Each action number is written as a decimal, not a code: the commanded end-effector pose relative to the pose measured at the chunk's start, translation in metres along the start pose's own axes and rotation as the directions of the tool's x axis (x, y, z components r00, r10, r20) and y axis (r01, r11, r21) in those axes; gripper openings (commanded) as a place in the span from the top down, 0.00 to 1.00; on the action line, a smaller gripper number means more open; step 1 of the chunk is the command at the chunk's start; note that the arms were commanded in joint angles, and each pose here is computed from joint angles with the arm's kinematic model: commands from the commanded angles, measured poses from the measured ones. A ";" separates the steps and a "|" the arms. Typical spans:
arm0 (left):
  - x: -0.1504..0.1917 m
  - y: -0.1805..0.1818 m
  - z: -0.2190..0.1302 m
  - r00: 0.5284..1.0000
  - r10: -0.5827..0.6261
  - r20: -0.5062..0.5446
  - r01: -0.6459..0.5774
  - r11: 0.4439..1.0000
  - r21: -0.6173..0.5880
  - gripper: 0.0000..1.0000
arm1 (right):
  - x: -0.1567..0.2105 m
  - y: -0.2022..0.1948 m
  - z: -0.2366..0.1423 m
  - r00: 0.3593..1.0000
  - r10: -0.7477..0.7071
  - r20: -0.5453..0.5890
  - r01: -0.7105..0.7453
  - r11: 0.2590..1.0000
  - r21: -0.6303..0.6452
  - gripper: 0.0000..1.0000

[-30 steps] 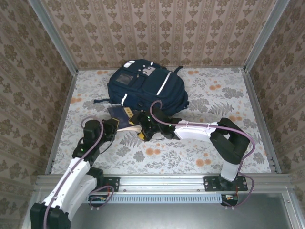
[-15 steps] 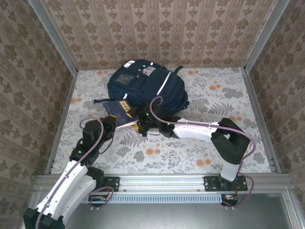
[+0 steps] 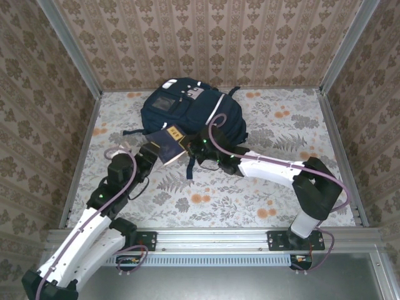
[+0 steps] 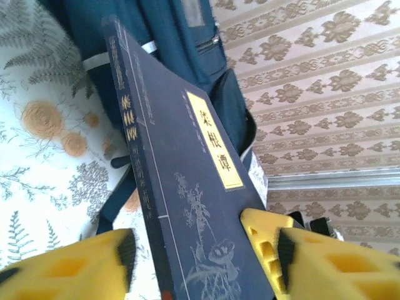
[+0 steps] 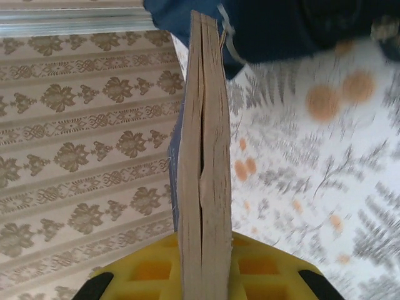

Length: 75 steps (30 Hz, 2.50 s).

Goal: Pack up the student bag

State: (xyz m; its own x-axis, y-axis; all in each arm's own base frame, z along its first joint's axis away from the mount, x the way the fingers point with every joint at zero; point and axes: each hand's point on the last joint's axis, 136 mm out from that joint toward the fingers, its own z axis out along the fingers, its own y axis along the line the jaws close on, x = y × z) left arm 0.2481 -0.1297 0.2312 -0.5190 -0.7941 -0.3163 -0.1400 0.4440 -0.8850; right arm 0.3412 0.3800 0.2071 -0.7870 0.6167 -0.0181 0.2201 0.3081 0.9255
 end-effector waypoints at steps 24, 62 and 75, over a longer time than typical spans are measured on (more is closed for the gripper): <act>0.001 -0.032 0.031 0.973 0.076 -0.218 -0.011 0.959 0.282 0.59 | -0.001 0.028 -0.068 0.878 -0.337 -0.339 0.179 0.889 -0.421 1.00; -0.033 -0.034 0.015 0.984 -0.175 -0.022 0.173 0.933 0.316 1.00 | 0.024 0.033 -0.041 0.974 -0.125 -0.189 0.023 0.885 -0.465 0.31; -0.023 -0.030 0.017 0.987 -0.159 -0.028 0.160 0.939 0.305 1.00 | 0.005 0.031 -0.024 0.992 -0.042 -0.122 -0.020 0.887 -0.462 0.87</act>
State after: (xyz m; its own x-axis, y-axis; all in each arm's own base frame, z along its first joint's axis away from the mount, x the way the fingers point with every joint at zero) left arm 0.2819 -0.1293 0.2461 -0.5184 -0.8428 -0.1449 -0.0200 0.1814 -0.9832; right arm 0.3191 0.3739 0.2253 -0.8816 0.4720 -0.0043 -0.0145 -0.0179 0.9997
